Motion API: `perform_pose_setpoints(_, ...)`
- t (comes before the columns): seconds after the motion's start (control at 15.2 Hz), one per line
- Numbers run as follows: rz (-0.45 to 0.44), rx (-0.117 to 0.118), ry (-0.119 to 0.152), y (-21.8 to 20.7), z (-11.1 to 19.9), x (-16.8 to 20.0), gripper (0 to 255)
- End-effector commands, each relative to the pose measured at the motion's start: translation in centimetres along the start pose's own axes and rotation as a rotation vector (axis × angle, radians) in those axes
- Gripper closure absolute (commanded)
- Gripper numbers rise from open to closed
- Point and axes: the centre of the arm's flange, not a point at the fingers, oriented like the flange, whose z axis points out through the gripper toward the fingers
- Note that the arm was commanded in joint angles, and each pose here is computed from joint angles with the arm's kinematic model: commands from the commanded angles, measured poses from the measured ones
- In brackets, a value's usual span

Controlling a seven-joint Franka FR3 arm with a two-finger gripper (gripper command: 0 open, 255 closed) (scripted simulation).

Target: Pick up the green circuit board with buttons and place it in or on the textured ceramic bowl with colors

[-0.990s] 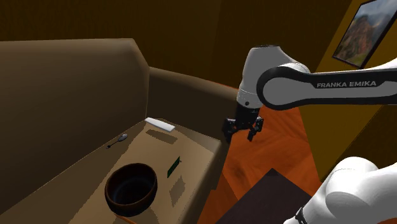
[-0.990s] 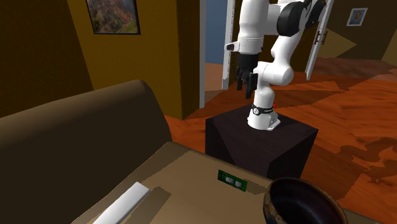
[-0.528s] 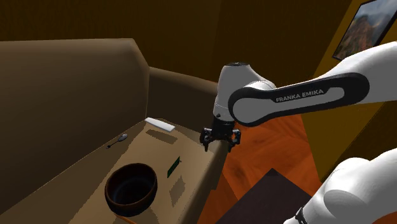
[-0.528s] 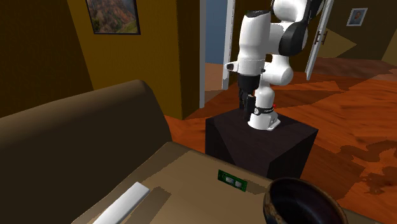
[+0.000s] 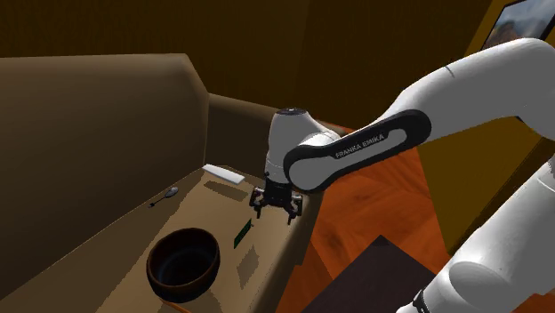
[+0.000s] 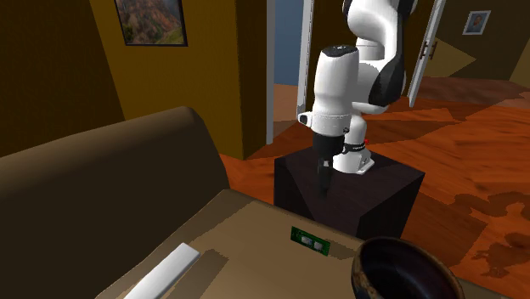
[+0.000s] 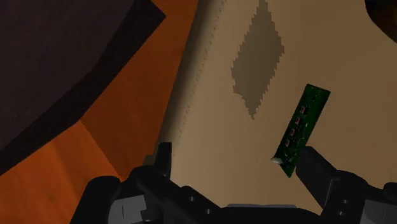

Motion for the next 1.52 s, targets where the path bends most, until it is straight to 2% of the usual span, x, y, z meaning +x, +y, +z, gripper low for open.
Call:
perform_pose_setpoints(0.0, 0.06, 0.007, -0.002, -2.3, 2.0, 0.2, 0)
perform_pose_setpoints(0.46, 0.249, 0.024, -0.007, -9.0, 7.2, 2.1, 0)
perform_pose_setpoints(0.99, 0.249, 0.024, -0.007, -9.1, 11.2, 2.1, 0)
perform_pose_setpoints(1.45, 0.249, 0.024, -0.007, -9.1, 11.2, 2.1, 0)
